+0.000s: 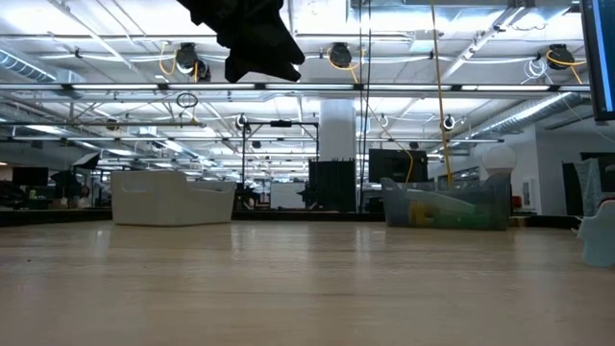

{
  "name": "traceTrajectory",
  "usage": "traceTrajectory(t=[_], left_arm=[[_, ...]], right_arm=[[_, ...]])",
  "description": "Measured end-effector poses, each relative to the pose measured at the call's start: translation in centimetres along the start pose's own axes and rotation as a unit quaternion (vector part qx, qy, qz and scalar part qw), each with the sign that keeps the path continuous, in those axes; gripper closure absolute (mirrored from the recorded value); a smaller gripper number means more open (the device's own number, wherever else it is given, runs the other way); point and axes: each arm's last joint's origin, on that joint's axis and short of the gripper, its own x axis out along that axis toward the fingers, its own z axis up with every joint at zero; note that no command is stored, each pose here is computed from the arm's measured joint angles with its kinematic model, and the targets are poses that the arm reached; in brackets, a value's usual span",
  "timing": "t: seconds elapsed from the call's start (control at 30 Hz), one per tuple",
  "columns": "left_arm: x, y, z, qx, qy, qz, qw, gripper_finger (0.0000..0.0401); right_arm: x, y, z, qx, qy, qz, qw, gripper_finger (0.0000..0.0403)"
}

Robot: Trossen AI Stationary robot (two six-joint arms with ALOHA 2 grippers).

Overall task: Pick and place Stapler, Stapler remover, tape
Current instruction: Put the orange tape into the gray bin

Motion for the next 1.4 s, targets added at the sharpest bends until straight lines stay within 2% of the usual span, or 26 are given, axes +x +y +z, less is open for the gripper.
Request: traceTrajectory(t=[0.6, 0.87, 1.4], left_arm=[[0.0, 0.0, 0.0, -0.007, 0.000, 0.000, 1.000, 0.0267], [0.0, 0.0, 0.0, -0.008, 0.000, 0.000, 1.000, 0.0267], [0.0, 0.0, 0.0, -0.011, 0.000, 0.001, 1.000, 0.0267]], right_arm=[[2.3, -0.3, 0.5, -0.084, -0.004, -0.052, 0.995, 0.0271], [3.6, -0.4, 0.8, -0.114, 0.020, -0.082, 0.990, 0.0271], [1.8, -0.4, 0.4, -0.111, 0.002, -0.046, 0.993, 0.0273]])
